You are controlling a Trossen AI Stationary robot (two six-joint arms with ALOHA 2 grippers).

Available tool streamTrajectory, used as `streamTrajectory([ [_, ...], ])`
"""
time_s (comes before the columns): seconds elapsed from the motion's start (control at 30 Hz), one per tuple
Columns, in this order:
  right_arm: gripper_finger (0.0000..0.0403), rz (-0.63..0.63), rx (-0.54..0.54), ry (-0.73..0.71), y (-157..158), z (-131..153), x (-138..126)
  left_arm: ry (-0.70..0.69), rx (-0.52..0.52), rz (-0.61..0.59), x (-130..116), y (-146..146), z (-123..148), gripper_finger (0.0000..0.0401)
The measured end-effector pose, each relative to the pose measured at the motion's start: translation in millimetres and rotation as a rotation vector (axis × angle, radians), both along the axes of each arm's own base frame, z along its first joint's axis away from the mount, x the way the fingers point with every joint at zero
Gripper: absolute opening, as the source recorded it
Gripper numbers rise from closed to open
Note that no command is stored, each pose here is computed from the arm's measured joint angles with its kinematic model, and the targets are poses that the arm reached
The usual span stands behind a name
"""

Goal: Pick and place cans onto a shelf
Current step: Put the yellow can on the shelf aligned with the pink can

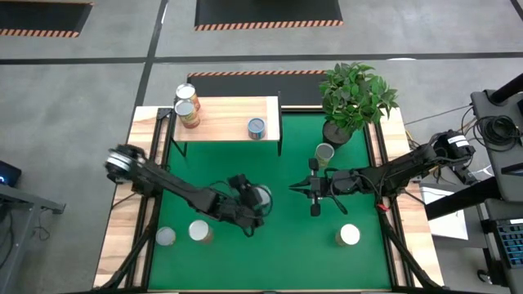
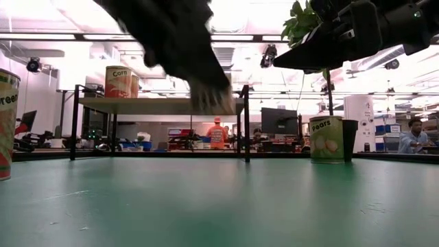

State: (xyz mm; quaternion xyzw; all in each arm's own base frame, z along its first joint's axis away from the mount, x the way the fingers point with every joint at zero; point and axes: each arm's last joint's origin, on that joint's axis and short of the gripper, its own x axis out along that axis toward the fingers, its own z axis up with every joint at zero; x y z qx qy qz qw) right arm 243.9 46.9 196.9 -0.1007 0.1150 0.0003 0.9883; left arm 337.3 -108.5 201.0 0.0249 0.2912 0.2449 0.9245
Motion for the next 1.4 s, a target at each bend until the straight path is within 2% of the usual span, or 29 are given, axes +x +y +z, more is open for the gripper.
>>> streamTrajectory([
  [0.13, 0.0012, 0.000, 0.000, -0.002, 0, 0, 0, -0.040, 0.087, 0.191, -31, 30, 46, 0.0289],
  [0.27, 0.0012, 0.000, -0.003, -0.004, 0, 0, 0, -0.089, 0.013, 0.284, -55, 74, 84, 0.0285],
  [0.37, 0.0012, 0.001, -0.009, -0.006, 0, 1, 0, -0.102, 0.018, 0.364, -65, 104, 94, 0.0288],
  [0.5, 0.0012, 0.001, -0.017, -0.007, 0, 1, 0, -0.070, 0.030, 0.447, -72, 133, 97, 0.0288],
  [0.77, 0.0012, 0.000, -0.015, -0.004, 0, 0, 0, 0.027, 0.027, 0.454, -68, 164, 87, 0.0289],
  [0.87, 0.0012, -0.002, -0.006, -0.004, 0, 0, 0, 0.054, 0.057, 0.464, -69, 176, 87, 0.0289],
  [0.97, 0.0012, -0.002, -0.006, -0.003, 0, 0, 0, 0.042, 0.084, 0.475, -71, 191, 94, 0.0289],
  [1.1, 0.0012, -0.001, -0.011, -0.004, 0, 0, 0, -0.048, 0.014, 0.400, -69, 213, 102, 0.0289],
  [1.2, 0.0012, 0.000, -0.018, -0.003, 0, 0, 0, -0.077, -0.022, 0.382, -64, 226, 98, 0.0289],
  [1.4, 0.0012, 0.000, -0.018, -0.003, 0, 0, 0, -0.044, 0.002, 0.400, -57, 240, 87, 0.0289],
])
